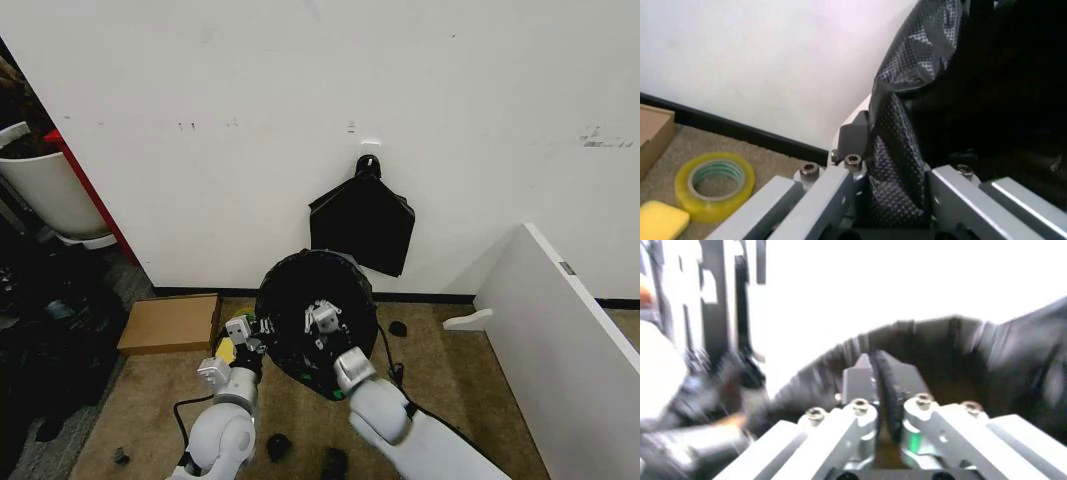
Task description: Place the garbage bag over the trash bin.
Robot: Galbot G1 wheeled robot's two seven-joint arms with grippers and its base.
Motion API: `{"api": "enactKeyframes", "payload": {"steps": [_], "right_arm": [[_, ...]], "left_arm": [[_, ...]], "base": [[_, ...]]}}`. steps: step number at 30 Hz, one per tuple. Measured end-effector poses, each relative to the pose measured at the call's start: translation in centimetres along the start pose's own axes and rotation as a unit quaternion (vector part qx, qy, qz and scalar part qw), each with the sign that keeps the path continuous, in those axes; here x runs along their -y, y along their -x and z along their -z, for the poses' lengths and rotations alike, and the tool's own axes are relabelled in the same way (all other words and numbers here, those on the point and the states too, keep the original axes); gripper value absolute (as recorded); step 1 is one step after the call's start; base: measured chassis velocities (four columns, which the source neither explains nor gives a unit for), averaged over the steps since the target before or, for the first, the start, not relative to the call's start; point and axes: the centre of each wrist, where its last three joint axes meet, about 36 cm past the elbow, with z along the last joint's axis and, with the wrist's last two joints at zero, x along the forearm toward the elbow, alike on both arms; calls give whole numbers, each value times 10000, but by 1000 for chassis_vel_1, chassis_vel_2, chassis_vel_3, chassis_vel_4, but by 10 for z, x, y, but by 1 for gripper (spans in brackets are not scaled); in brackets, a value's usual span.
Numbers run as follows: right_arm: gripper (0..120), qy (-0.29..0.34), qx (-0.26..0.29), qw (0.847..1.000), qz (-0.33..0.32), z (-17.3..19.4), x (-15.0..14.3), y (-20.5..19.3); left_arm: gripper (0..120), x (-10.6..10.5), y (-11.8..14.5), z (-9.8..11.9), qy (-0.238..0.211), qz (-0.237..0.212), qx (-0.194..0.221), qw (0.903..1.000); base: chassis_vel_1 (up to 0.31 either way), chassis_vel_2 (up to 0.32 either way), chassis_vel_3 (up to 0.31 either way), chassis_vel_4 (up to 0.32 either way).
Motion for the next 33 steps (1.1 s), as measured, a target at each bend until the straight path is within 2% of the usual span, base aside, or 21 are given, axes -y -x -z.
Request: {"api": "enactKeyframes", "payload": {"steps": [1,3,6,9,10,11,13,14,15,17,18,20,24,27,33], "right_arm": [[10,212,144,9997,51,12,4,-5],[10,313,204,9993,75,18,6,-7],[26,766,415,9962,51,57,24,-25],[36,881,101,9957,-287,87,41,-39],[40,992,-126,9939,-470,101,49,-43],[40,992,-126,9939,-470,101,49,-43],[50,1093,-530,9909,-587,113,61,-47],[51,1095,-638,9902,-588,115,64,-47],[58,956,-1010,9889,-532,116,80,-51],[68,701,-1329,9881,-327,104,98,-55],[68,701,-1329,9881,-327,104,98,-55],[77,518,-1519,9870,-124,94,114,-56],[93,282,-1668,9856,73,81,137,-53],[98,247,-1713,9848,143,77,145,-52],[100,166,-1697,9842,486,69,162,-51]], "left_arm": [[0,-3,2,0,40,-11,0,10000],[0,-4,3,0,64,-21,6,10000],[0,-17,10,-2,265,-136,122,9995],[0,-34,16,-9,607,-377,405,9966],[0,-45,18,-15,847,-501,581,9935],[0,-45,18,-15,847,-501,581,9935],[0,-61,20,-24,1145,-668,789,9880],[0,-65,21,-26,1208,-720,836,9865],[0,-79,21,-34,1431,-999,993,9796],[0,-93,23,-42,1589,-1364,1154,9710],[0,-93,23,-42,1589,-1364,1154,9710],[0,-102,25,-46,1695,-1694,1258,9627],[0,-108,29,-47,1678,-2081,1364,9539],[0,-108,29,-48,1696,-2231,1387,9499],[0,-109,28,-49,1707,-2294,1396,9480]], "base": [[0,0,0,0],[0,0,0,0],[0,0,0,0],[0,0,0,0],[0,0,0,0],[0,0,0,0],[0,0,0,0],[0,0,0,0],[0,0,0,0],[0,0,0,0],[0,0,0,0],[0,0,0,0],[0,0,0,0],[0,0,0,0],[0,0,0,0]]}}
